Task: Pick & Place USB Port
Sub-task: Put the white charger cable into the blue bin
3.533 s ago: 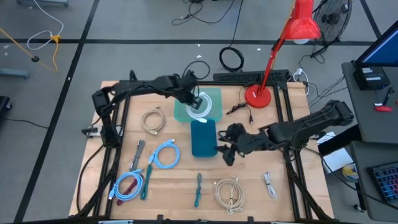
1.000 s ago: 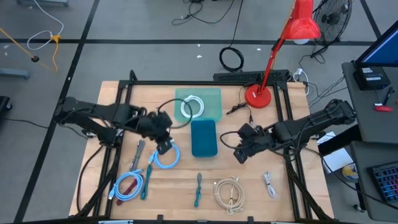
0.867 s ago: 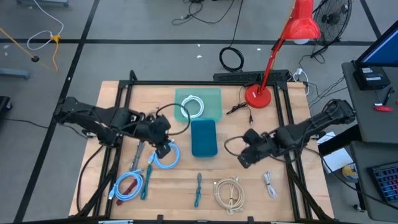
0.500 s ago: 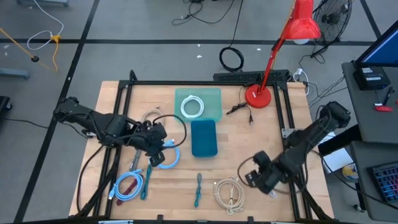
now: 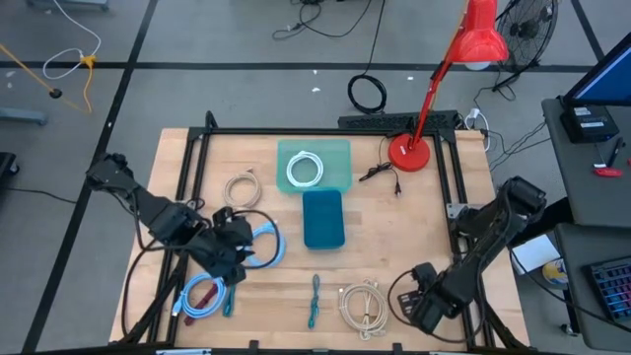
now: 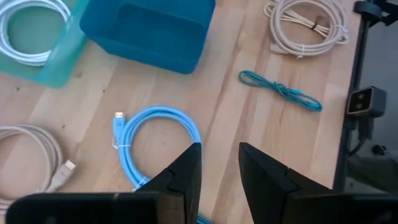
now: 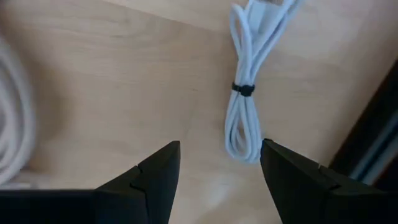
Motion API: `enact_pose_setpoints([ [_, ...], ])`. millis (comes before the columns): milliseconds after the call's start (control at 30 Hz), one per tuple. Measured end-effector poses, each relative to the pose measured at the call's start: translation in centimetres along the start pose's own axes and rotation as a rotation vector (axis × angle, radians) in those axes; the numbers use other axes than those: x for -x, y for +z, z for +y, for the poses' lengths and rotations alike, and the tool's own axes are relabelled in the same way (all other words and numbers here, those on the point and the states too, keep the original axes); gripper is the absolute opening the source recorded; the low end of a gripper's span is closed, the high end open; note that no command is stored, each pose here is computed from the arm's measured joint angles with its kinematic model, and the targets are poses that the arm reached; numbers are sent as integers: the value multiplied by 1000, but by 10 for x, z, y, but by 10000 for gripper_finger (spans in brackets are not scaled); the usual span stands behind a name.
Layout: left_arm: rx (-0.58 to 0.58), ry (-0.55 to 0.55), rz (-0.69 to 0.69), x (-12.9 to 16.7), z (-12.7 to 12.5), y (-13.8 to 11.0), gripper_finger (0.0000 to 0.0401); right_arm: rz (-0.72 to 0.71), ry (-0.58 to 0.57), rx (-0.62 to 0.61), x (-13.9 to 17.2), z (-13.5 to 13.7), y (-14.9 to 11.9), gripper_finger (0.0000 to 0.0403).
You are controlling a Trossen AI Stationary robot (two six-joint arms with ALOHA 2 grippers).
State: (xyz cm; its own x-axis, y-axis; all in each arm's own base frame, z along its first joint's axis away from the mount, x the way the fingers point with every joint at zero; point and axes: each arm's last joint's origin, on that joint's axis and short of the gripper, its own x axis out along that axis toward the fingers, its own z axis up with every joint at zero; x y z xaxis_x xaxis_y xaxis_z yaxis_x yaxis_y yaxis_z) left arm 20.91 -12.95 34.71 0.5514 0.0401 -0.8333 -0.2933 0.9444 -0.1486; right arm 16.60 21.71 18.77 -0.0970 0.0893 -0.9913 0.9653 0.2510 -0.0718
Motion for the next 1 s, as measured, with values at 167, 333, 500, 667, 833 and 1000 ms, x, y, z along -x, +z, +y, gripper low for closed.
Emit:
enact_pose_setpoints([
  [167, 4, -8, -10, 3, -5, -6, 108, -34, -49, 0, -22, 5, -3, 212],
  [333, 4, -5, -28, 5, -8, -9, 108, -71, -103, -6, -39, 10, -2, 206],
  [500, 6, -9, -23, 5, -9, -9, 108, -83, -117, -24, -44, 13, 0, 156],
  [667, -3, -13, -18, 5, -9, -9, 108, -73, -102, -34, -43, 16, 2, 66],
  [833, -14, -8, -23, 5, -9, -9, 108, -66, -32, -42, -31, 23, 11, 9],
  [1000, -17, -4, -25, 5, -8, -9, 108, -138, 170, -61, 6, 35, 34, 5],
])
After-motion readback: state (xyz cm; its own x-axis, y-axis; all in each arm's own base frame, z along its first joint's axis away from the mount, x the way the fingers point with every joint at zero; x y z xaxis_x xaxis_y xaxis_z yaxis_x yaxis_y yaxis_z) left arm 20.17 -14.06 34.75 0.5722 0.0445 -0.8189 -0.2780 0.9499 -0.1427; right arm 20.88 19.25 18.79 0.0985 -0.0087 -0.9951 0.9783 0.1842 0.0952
